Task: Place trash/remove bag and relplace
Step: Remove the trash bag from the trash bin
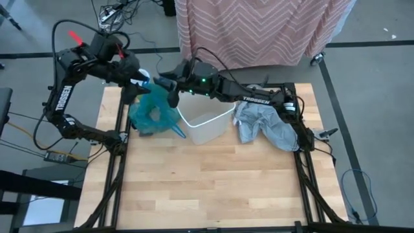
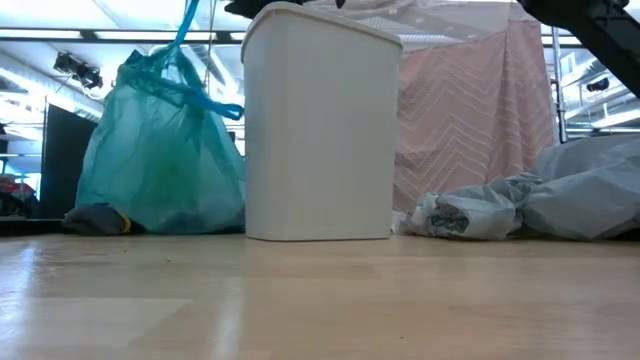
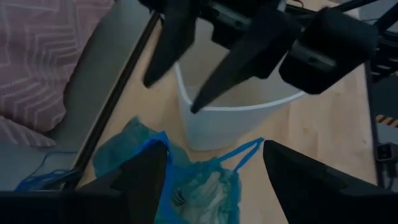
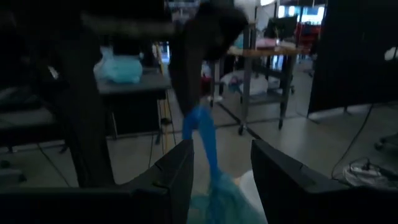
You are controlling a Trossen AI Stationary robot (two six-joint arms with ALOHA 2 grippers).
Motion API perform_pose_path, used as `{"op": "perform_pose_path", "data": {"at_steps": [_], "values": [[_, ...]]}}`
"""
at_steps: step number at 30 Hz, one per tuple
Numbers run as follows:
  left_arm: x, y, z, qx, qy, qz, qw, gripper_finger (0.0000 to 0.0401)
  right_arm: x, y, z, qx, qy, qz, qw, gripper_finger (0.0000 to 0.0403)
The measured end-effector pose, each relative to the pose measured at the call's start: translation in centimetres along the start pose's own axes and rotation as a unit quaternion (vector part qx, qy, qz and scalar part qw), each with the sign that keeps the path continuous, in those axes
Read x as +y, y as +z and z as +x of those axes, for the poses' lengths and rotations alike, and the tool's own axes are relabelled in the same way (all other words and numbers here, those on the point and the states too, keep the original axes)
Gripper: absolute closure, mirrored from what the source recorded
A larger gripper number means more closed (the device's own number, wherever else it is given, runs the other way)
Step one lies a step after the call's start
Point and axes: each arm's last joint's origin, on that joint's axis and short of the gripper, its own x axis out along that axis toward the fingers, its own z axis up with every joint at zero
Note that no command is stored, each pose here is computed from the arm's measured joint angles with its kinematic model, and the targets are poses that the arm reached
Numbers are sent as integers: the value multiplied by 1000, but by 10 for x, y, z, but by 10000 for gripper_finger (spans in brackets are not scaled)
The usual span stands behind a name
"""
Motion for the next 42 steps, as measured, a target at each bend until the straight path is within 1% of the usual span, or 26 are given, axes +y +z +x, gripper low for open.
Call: {"op": "perform_pose_path", "data": {"at_steps": [5, 8, 15, 18, 22, 24, 26, 28, 31, 33, 37, 42], "values": [[-7, 4, 6, 5, -21, -8, 1000, 126, 0, 8, -2, -30, 1, 2, 1000, 252], [-10, 7, 13, 7, -28, 2, 1000, 126, 2, 8, -2, -30, 6, 2, 1000, 252], [-13, 17, 30, -13, -39, 29, 999, 126, 8, 7, -2, -26, 20, 7, 999, 252], [-13, 17, 33, -3, -24, 30, 999, 126, 10, 4, -2, -13, 21, 6, 1000, 252], [-12, 13, 32, 16, -1, 26, 1000, 126, 10, -4, -2, 32, 20, 4, 999, 252], [-11, 11, 31, 28, 21, 24, 999, 126, 8, -9, -2, 54, 16, 3, 998, 252], [-11, 9, 29, 36, 40, 23, 998, 126, 5, -12, -3, 74, -1, 1, 997, 252], [-11, 7, 28, 40, 42, 22, 998, 126, 0, -15, -3, 88, -22, -1, 996, 252], [-12, 7, 27, 39, 41, 11, 998, 126, -8, -14, -3, 84, -31, 0, 996, 252], [-12, 8, 27, 37, 36, 0, 999, 126, -9, -12, -2, 72, -18, 0, 997, 252], [-12, 9, 27, 30, 32, 2, 999, 126, -8, -5, -1, 38, 3, 2, 999, 252], [-12, 15, 28, 0, 27, 6, 1000, 126, -6, -6, -1, 42, 20, 3, 999, 252]]}}
